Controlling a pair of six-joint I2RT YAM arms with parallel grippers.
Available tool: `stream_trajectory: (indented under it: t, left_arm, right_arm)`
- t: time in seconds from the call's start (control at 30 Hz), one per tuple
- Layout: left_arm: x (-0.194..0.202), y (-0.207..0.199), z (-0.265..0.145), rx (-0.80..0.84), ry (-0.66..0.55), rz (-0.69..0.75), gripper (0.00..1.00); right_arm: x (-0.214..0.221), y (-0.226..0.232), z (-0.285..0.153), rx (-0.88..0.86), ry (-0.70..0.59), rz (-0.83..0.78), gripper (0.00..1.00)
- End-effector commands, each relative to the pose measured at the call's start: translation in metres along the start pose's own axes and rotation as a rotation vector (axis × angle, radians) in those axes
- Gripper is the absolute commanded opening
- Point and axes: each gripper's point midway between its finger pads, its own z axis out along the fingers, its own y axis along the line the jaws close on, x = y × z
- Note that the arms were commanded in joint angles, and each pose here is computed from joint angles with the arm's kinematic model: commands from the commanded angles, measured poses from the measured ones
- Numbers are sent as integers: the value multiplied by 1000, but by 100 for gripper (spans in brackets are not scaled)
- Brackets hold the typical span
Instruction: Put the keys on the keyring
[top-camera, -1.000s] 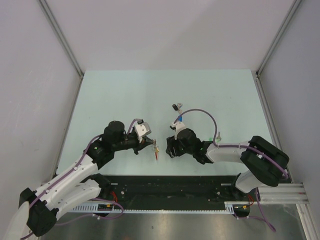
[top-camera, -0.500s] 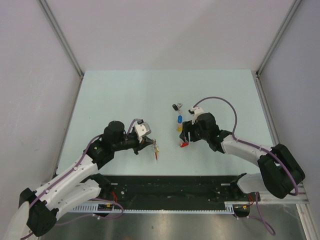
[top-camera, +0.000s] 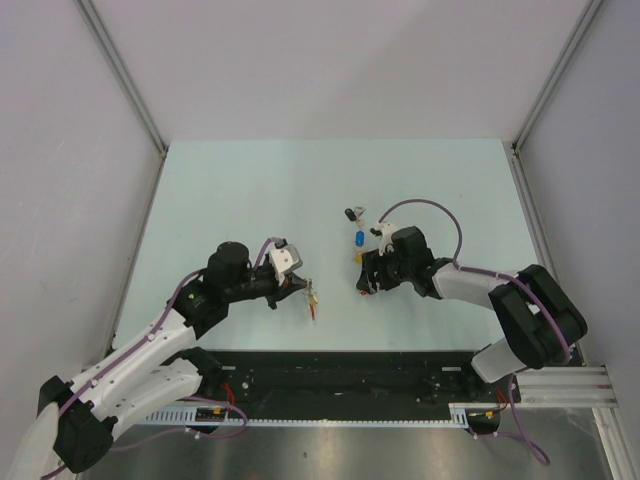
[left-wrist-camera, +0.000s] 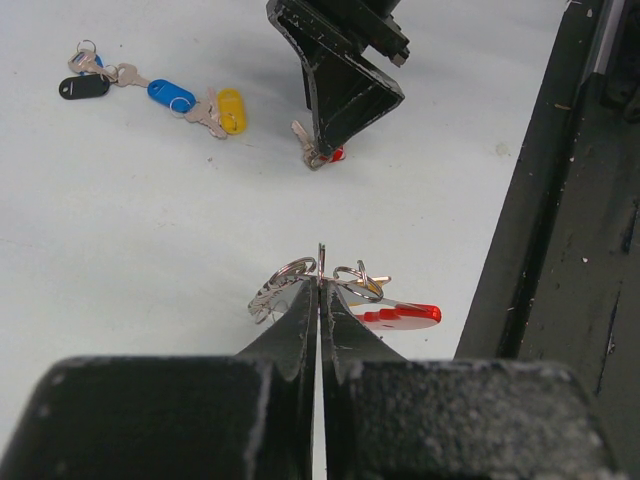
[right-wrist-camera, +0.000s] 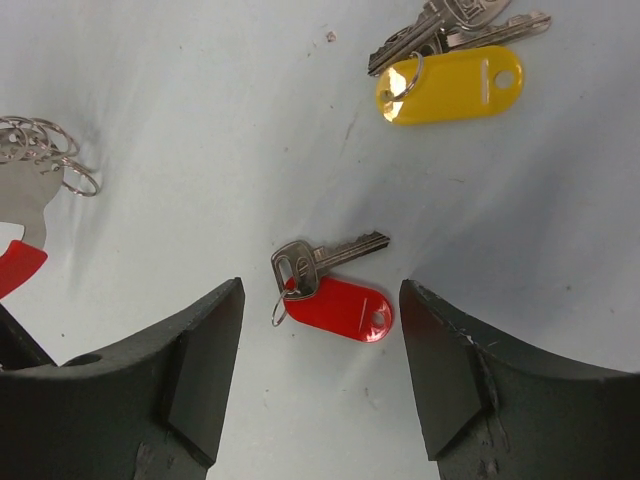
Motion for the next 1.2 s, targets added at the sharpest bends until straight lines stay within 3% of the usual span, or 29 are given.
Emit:
stream_trajectory:
  t: [0.0, 0.37, 0.6, 0.93, 1.17]
  left_arm:
    - [-27, -1, -4, 1, -70, 30, 0]
    - [-27, -1, -4, 6, -69, 29, 0]
    - [-27, -1, -4, 2, -71, 31, 0]
    - [-28, -2, -4, 5, -72, 33, 0]
    - [-28, -2, -5, 4, -70, 34, 0]
  right_arm:
    - [-8, 10, 3, -64, -5, -14, 68]
    - [25, 26, -12, -59, 73, 68, 68]
    - [38, 63, -5, -110, 63, 42, 67]
    - [-11, 42, -18, -83, -86, -13, 68]
    - [-38, 31, -4, -87, -100, -59, 71]
